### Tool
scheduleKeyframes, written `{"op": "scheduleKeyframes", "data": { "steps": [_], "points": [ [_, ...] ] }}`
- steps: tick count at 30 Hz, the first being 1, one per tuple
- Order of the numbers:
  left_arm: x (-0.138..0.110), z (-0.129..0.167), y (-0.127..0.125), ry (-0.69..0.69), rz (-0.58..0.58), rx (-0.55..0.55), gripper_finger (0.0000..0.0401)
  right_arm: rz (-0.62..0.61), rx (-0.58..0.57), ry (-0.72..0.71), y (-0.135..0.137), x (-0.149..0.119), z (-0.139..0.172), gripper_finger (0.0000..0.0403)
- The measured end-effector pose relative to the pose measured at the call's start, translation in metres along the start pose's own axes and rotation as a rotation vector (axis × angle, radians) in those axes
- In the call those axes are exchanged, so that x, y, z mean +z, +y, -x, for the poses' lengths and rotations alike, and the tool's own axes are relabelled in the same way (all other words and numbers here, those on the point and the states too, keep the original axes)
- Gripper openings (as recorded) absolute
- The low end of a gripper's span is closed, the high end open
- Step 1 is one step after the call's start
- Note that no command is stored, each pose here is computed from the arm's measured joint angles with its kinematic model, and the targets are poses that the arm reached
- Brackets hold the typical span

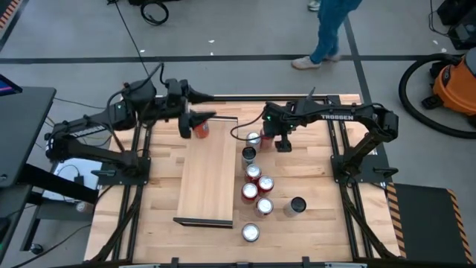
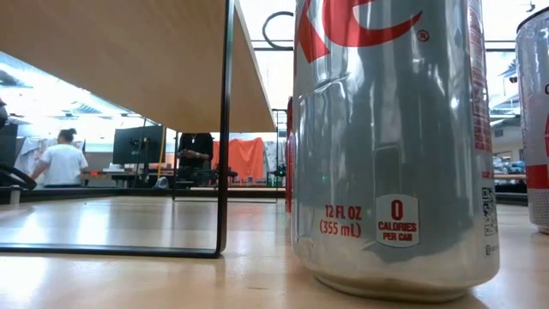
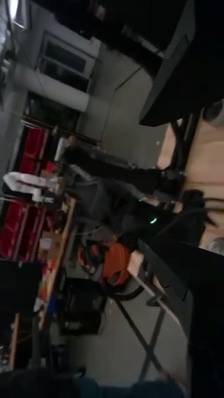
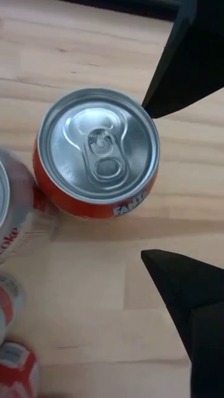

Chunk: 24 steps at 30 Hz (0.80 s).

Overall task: Place canned beverage on shelf
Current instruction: Put the orange soda can aligned with the other orange soda can on the shelf

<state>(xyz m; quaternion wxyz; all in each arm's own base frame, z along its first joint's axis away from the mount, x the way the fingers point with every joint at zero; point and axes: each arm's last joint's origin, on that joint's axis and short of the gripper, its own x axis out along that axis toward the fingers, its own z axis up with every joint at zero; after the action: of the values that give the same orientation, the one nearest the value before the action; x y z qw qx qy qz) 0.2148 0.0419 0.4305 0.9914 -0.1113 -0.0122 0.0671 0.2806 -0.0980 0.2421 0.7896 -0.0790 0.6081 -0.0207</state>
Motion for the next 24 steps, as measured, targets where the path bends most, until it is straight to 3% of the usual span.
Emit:
{"op": "scheduleKeyframes", "data": {
  "steps": [6, 14, 20, 24],
  "points": [
    [-0.01, 0.0, -0.019, 0.025, -0.008, 0.126, 0.0318, 0.06, -0.059, -0.02, -0.015, -0.002, 0.0, 0.0373],
    [-0.012, 0.002, -0.032, -0.004, -0.013, 0.237, 0.0317, 0.018, -0.008, -0.1, -0.02, 0.0, 0.0, 0.0372],
    [-0.01, 0.002, -0.024, -0.04, 0.031, 0.355, 0.0317, -0.236, -0.003, -0.134, -0.019, 0.004, 0.001, 0.0361],
    [-0.008, 0.002, -0.015, -0.039, -0.03, 0.397, 0.0318, -0.465, 0.019, -0.123, -0.016, 0.005, 0.0, 0.0348]
  ]
}}
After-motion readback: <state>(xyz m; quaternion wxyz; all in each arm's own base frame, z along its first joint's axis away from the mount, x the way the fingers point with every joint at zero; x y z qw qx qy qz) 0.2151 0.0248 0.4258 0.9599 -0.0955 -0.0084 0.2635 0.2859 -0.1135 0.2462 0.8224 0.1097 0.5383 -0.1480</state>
